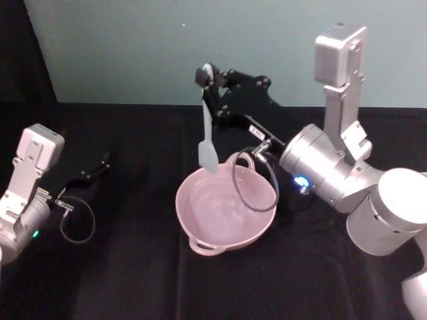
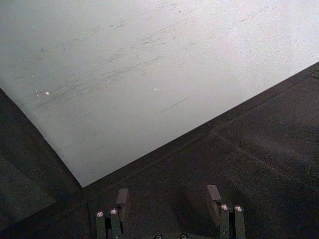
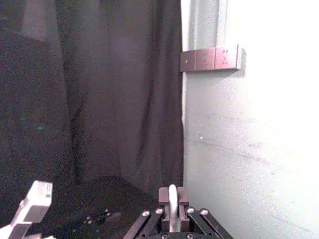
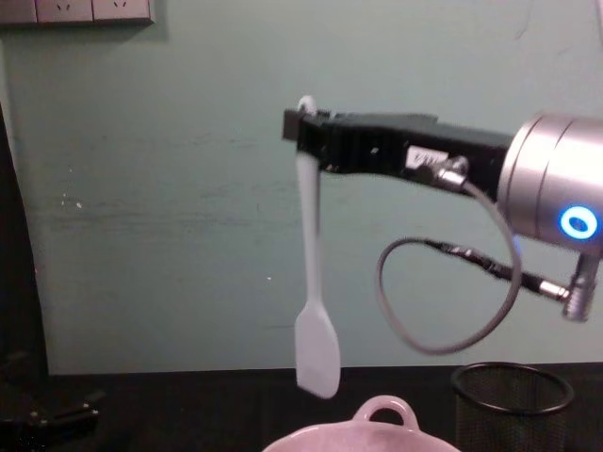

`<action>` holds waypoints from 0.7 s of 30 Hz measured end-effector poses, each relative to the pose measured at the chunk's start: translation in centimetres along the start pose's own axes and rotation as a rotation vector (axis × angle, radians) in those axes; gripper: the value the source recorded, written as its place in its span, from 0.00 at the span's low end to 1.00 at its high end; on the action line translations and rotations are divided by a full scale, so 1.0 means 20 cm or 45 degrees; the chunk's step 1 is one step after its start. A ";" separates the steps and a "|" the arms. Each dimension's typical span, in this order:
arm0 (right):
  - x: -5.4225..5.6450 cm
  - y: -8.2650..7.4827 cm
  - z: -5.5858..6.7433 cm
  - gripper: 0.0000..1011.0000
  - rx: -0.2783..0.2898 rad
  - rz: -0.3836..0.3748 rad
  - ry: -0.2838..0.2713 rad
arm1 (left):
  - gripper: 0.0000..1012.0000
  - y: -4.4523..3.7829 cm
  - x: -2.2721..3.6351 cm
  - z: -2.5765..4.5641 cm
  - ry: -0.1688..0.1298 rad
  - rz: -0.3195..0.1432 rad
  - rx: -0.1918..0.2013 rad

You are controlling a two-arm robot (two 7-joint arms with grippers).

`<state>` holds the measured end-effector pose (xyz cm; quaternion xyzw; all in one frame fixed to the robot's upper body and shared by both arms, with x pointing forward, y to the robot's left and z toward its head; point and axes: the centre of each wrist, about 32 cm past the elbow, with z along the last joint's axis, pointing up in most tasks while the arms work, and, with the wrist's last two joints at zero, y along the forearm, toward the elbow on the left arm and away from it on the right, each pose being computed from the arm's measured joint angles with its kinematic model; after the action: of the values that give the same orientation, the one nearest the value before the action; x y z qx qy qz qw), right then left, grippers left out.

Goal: Use the one hand to pick up the spoon and stir the clear water in the bowl.

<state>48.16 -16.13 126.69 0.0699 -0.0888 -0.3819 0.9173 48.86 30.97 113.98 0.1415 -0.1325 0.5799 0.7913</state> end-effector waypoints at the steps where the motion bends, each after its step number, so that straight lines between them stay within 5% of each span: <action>1: 0.01 0.00 0.01 0.11 0.004 -0.005 -0.003 | 1.00 0.000 0.000 0.000 0.000 0.000 0.000; 11: 0.13 -0.07 0.11 0.11 0.046 -0.133 -0.009 | 1.00 0.000 0.000 0.000 0.000 0.000 0.000; 21: 0.25 -0.16 0.14 0.11 0.033 -0.261 -0.014 | 1.00 0.000 0.000 0.000 0.000 0.000 0.000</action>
<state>48.83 -22.20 129.24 0.0884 -0.0912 -0.4728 0.8720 48.86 30.97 113.97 0.1415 -0.1324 0.5799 0.7913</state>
